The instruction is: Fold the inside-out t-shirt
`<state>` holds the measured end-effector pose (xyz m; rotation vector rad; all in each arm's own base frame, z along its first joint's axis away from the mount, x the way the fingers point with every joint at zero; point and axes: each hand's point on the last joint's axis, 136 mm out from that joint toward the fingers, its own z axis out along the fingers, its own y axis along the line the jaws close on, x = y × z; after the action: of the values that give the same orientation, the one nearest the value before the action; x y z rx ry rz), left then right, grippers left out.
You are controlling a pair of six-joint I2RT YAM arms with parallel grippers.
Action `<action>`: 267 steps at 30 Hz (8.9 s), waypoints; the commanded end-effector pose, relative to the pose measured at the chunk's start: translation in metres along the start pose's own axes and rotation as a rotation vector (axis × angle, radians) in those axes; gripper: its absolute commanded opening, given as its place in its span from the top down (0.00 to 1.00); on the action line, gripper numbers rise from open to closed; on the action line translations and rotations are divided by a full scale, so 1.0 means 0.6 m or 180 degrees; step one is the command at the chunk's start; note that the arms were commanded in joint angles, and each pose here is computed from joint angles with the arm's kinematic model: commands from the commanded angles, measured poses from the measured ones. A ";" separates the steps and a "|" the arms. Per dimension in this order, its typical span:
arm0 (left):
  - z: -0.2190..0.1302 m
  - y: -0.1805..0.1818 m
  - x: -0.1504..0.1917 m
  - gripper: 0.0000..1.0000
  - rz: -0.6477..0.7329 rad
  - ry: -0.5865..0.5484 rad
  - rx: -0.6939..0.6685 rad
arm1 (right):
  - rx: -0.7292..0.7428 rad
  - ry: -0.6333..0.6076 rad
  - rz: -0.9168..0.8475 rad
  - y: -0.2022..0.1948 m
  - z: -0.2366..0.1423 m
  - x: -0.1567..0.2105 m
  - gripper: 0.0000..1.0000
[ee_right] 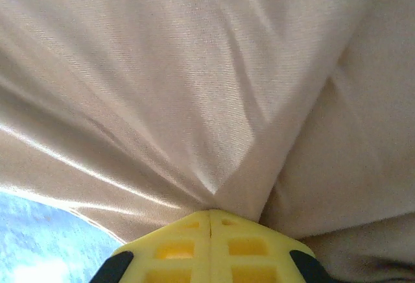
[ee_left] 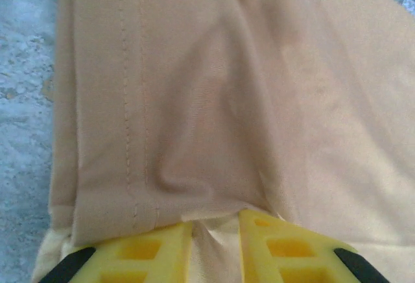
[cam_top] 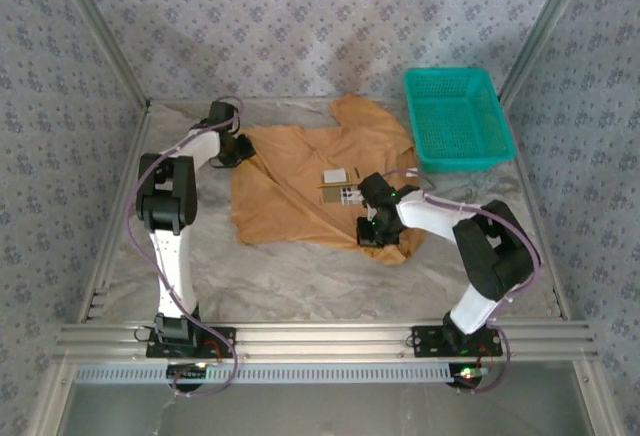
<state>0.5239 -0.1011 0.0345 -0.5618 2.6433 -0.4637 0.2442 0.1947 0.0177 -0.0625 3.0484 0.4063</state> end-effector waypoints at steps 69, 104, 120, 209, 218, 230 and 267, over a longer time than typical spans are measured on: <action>-0.225 0.144 0.415 0.75 0.0113 0.0219 -0.0317 | 0.0414 0.0028 0.0345 -0.084 -0.105 0.008 0.49; -0.321 0.161 0.363 0.86 -0.0662 -0.0606 0.1121 | 0.0130 -0.0346 0.0944 -0.149 -0.144 0.095 1.00; -0.320 0.204 0.412 0.64 -0.0819 -0.0449 0.0716 | 0.0044 -0.0342 0.1053 -0.147 -0.151 0.121 1.00; -0.202 0.078 -0.026 0.69 -0.0114 -0.0402 -0.0412 | 0.0320 -0.0815 0.0197 0.018 -0.092 -0.354 0.34; -0.170 0.059 0.191 0.68 -0.0244 0.0166 0.0184 | 0.0223 -0.0490 -0.0049 0.049 -0.089 -0.086 0.59; -0.149 0.134 0.183 0.68 -0.0538 0.0221 0.0104 | 0.0760 -0.0299 -0.0079 0.019 -0.029 0.000 0.67; -0.253 0.210 0.261 0.66 -0.0602 0.0085 -0.0262 | 0.0071 -0.0543 0.0496 -0.027 -0.117 0.066 0.65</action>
<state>0.3079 -0.0280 0.0873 -0.7885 2.5818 -0.4082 0.1985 0.1504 0.0733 0.2721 2.8796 0.3465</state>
